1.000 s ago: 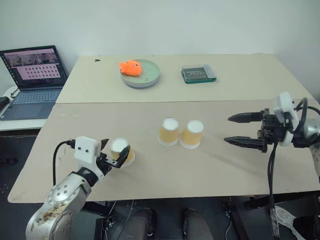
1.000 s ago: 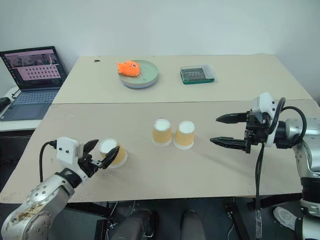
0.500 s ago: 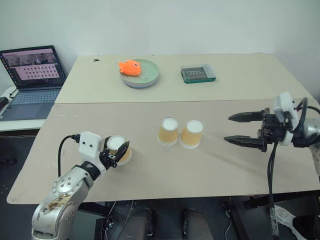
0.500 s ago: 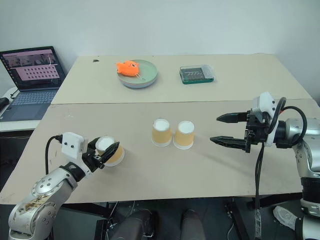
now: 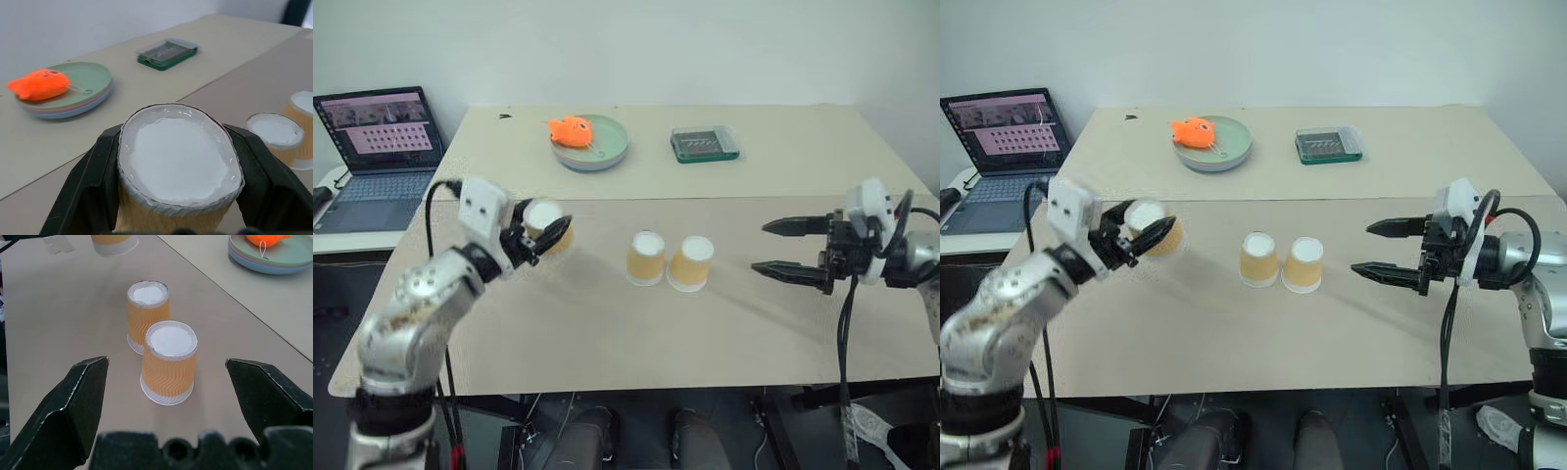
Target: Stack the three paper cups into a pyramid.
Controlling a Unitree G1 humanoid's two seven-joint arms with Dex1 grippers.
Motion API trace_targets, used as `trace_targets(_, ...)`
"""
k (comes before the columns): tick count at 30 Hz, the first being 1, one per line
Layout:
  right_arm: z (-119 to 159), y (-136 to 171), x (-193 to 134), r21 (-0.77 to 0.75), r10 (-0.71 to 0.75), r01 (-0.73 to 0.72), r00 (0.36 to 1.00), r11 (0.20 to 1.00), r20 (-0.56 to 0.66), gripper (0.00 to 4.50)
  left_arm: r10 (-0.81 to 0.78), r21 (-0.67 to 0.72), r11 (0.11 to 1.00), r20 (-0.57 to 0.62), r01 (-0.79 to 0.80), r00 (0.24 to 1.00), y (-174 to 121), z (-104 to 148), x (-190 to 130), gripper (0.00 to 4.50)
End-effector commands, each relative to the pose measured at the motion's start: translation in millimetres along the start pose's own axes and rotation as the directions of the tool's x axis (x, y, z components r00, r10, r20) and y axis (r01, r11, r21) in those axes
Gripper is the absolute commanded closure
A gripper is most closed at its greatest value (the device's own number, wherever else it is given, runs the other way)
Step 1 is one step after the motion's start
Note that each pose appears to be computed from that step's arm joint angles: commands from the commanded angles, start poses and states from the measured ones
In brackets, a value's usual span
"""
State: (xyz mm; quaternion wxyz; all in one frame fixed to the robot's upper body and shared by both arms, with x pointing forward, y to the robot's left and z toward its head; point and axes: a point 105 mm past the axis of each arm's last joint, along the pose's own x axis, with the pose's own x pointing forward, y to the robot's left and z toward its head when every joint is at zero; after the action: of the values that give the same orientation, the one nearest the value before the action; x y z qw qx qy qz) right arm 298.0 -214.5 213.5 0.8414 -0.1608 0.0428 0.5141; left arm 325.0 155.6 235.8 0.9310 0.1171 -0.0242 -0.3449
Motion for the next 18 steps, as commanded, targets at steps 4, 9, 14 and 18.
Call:
trace_targets(4,15.3,-0.1,8.7,-0.053,-0.026,0.030,0.998,0.998,0.062,0.00,-0.341,0.078,0.939,0.055,0.336,0.939,5.5,53.0,47.9,1.97)
trace_targets(9,12.5,0.5,11.1,-0.059,-0.040,0.043,0.998,0.997,0.054,0.00,-0.465,0.100,0.883,0.069,0.458,0.883,2.2,70.1,81.5,1.97)
trace_targets(14,11.6,3.6,14.7,-0.063,-0.054,0.058,0.997,0.996,0.058,0.00,-0.598,-0.006,0.797,0.133,0.604,0.790,-23.4,85.6,118.7,1.97)
trace_targets(18,11.3,7.2,16.9,-0.066,-0.061,0.065,0.997,0.996,0.054,0.00,-0.688,-0.065,0.708,0.164,0.704,0.707,-48.3,93.9,131.9,1.97)
